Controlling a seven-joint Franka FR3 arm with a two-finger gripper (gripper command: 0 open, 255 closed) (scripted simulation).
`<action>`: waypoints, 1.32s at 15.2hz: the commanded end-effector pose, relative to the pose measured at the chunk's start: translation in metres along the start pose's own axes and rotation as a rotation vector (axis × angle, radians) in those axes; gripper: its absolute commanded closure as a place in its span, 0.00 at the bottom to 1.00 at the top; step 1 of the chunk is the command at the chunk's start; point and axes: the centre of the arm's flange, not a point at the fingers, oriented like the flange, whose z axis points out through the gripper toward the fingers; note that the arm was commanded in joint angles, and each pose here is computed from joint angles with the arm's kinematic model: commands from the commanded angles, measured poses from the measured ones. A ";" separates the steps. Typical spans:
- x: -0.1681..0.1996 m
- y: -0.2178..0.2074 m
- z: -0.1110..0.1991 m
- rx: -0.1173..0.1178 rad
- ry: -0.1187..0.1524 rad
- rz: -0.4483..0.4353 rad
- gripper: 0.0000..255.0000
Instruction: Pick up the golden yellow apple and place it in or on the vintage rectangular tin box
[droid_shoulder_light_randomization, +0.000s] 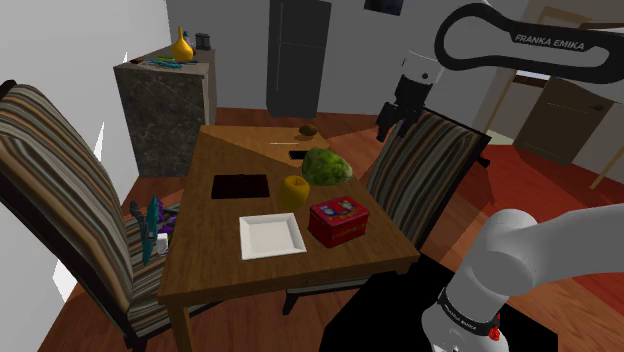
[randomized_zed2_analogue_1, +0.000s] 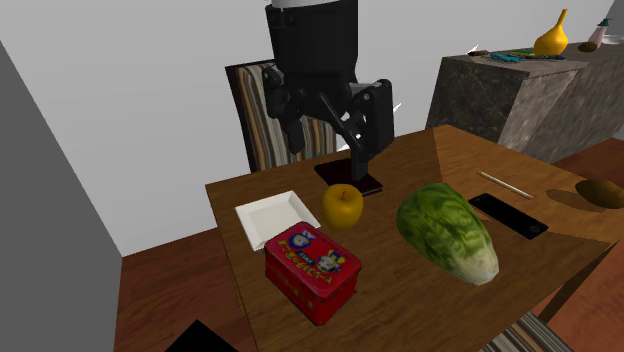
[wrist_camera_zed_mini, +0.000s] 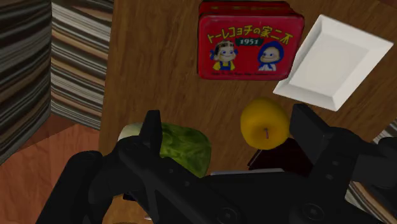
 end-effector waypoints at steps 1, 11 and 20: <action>0.000 0.000 0.000 0.000 0.000 0.000 0.00; 0.062 -0.072 0.085 0.054 -0.047 0.625 0.00; 0.142 -0.099 0.162 0.103 -0.089 1.187 0.00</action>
